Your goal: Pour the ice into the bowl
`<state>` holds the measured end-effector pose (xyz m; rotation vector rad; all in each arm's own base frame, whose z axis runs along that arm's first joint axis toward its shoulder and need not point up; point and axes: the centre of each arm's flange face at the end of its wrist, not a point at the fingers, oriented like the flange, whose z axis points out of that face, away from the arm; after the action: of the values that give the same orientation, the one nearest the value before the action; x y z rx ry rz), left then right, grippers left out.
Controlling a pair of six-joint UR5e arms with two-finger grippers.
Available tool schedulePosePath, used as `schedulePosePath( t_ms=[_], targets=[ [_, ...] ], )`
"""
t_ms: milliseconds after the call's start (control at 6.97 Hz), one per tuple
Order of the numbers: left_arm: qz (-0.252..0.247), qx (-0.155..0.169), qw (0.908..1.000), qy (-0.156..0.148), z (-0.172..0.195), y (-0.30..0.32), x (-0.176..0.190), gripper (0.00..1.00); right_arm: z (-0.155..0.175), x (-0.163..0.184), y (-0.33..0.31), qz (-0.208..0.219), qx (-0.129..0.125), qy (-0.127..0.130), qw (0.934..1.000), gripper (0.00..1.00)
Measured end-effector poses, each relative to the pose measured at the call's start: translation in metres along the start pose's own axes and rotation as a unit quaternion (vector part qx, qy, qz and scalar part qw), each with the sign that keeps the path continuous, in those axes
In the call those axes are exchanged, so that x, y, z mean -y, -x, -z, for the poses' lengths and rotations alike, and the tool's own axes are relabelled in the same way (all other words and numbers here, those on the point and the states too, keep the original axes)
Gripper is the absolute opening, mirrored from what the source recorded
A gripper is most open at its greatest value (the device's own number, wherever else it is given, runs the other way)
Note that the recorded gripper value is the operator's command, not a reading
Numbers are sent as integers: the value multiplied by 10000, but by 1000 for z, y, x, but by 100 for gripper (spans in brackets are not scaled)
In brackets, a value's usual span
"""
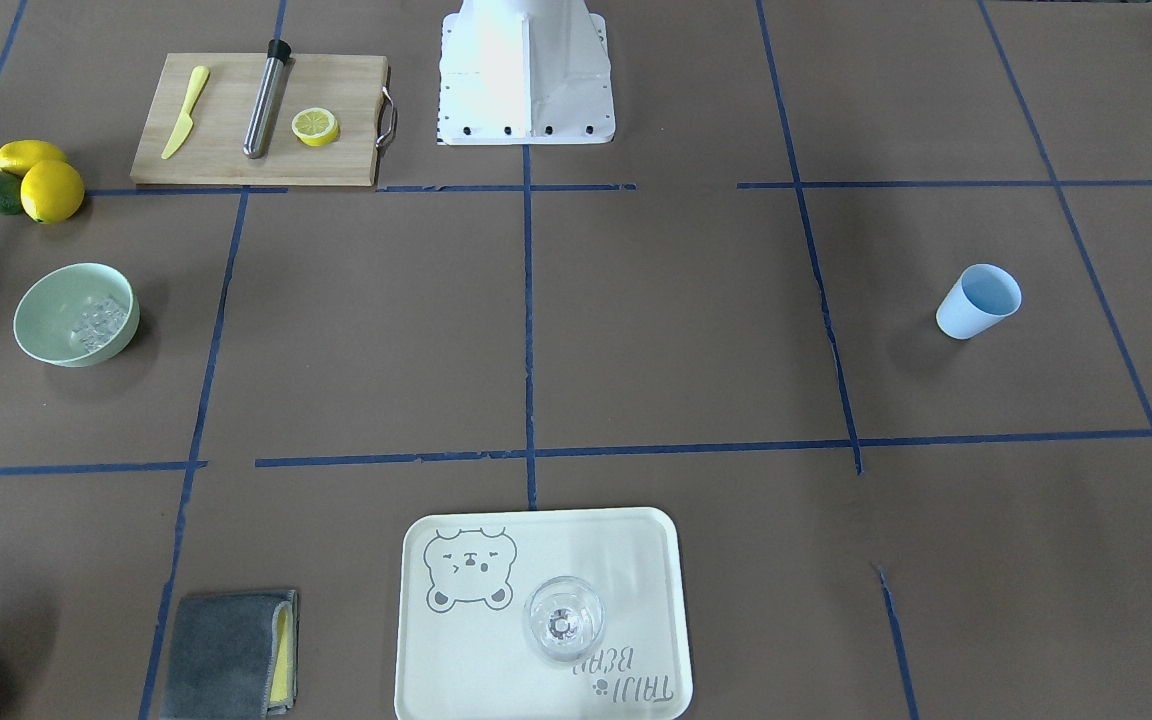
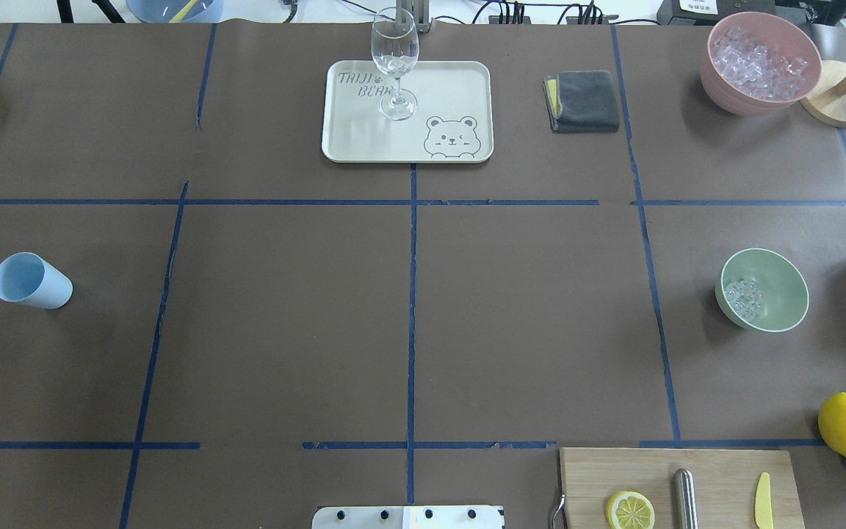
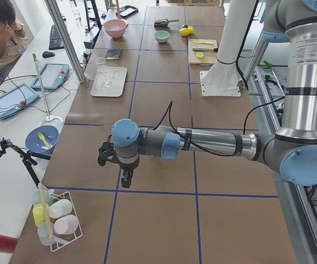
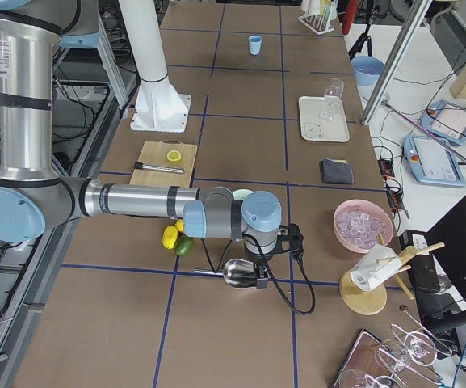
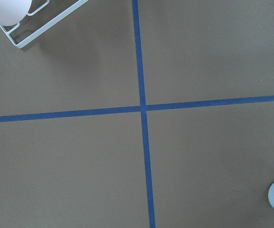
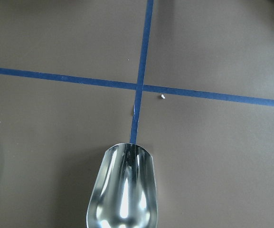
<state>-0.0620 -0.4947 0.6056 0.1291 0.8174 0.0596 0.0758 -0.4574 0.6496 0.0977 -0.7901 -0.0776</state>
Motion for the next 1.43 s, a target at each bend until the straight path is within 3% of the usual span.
schedulePosePath(
  t_ms=[287,1434],
  targets=[
    [-22,-8,10000,18,-1,-3,0,100,0,1,2,-18,105,-12,9999,100],
    [-66,-19,9999,73,-8,-6,1,100,-1,1,2,-25,117,4,9999,100]
  ],
)
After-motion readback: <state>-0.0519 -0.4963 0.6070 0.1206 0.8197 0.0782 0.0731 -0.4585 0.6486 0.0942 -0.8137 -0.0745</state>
